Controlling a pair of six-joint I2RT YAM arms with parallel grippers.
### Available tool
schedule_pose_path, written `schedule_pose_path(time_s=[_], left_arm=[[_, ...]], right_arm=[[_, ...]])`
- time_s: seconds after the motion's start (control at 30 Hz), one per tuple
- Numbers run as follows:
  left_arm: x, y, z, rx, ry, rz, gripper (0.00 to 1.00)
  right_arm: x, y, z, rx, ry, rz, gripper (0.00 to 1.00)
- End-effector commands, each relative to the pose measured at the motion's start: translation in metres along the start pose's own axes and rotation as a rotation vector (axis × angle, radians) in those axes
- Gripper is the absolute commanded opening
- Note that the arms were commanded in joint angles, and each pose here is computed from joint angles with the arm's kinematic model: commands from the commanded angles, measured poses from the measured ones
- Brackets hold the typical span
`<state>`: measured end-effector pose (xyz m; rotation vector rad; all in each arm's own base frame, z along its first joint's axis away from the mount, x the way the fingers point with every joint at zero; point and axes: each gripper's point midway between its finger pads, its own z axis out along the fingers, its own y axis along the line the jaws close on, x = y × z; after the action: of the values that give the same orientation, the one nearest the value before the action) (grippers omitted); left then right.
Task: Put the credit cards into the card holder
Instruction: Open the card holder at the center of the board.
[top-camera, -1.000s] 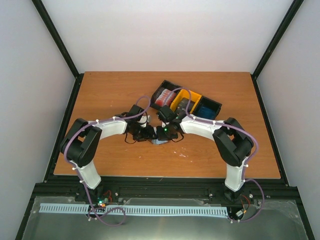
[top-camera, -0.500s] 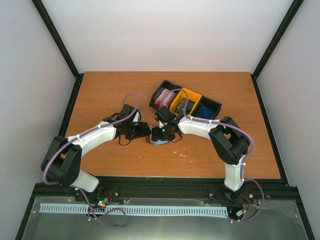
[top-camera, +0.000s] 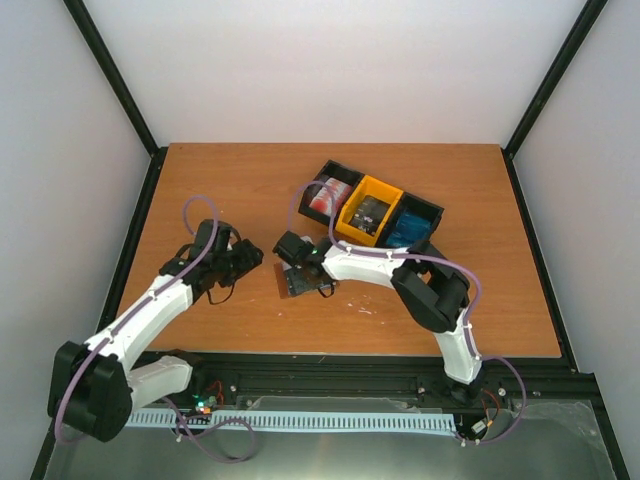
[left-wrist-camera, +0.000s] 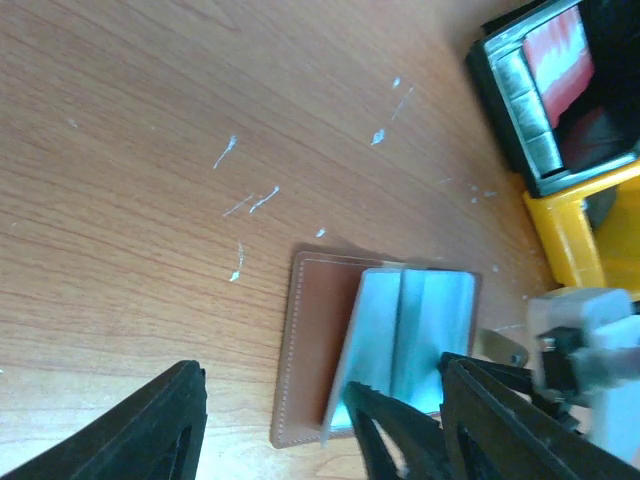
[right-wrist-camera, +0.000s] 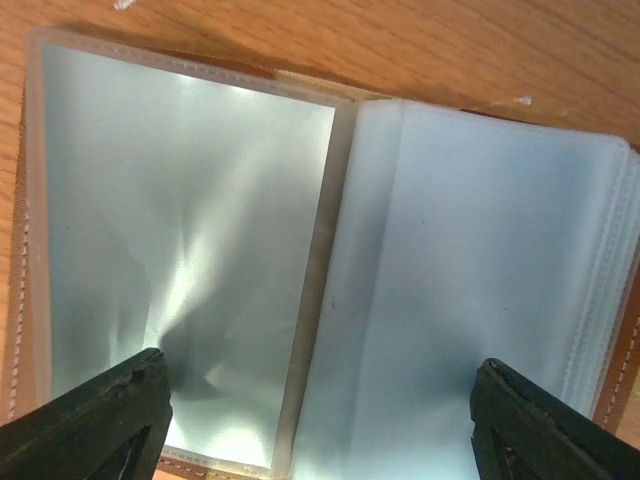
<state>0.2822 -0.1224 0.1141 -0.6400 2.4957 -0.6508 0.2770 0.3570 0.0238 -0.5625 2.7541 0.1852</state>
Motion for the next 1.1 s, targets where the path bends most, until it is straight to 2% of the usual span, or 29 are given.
schedule_pose_path(time_s=[0.0,0.13,0.23,0.47,0.6,0.67,0.77,1.07], left_arm=[[-0.005,-0.005,-0.009,0.089,-0.021,-0.081,0.66],[0.008,-0.006,-0.003,0.223,0.063,-0.121,0.66],[0.02,-0.018,0.002,0.35,0.134,-0.111,0.66],[0.032,-0.041,0.021,0.483,0.275,-0.021,0.54],[0.031,-0.044,0.039,0.487,0.323,0.0,0.44],[0.029,-0.043,0.05,0.473,0.336,0.001,0.42],[0.027,-0.041,0.065,0.459,0.349,0.007,0.41],[0.038,-0.029,0.087,0.436,0.411,-0.004,0.38]], right_arm=[[0.04,-0.042,0.033,0.265,0.1,-0.069,0.82],[0.052,-0.05,0.04,0.298,0.122,-0.065,0.86],[0.057,-0.045,0.044,0.258,0.132,-0.056,0.87],[0.064,-0.037,0.048,0.196,0.154,-0.047,0.87],[0.064,-0.033,0.048,0.152,0.154,-0.029,0.85],[0.064,-0.03,0.048,0.122,0.154,-0.023,0.79],[0.061,-0.024,0.045,0.078,0.148,-0.019,0.74],[0.052,-0.019,0.036,0.034,0.132,-0.013,0.73]])
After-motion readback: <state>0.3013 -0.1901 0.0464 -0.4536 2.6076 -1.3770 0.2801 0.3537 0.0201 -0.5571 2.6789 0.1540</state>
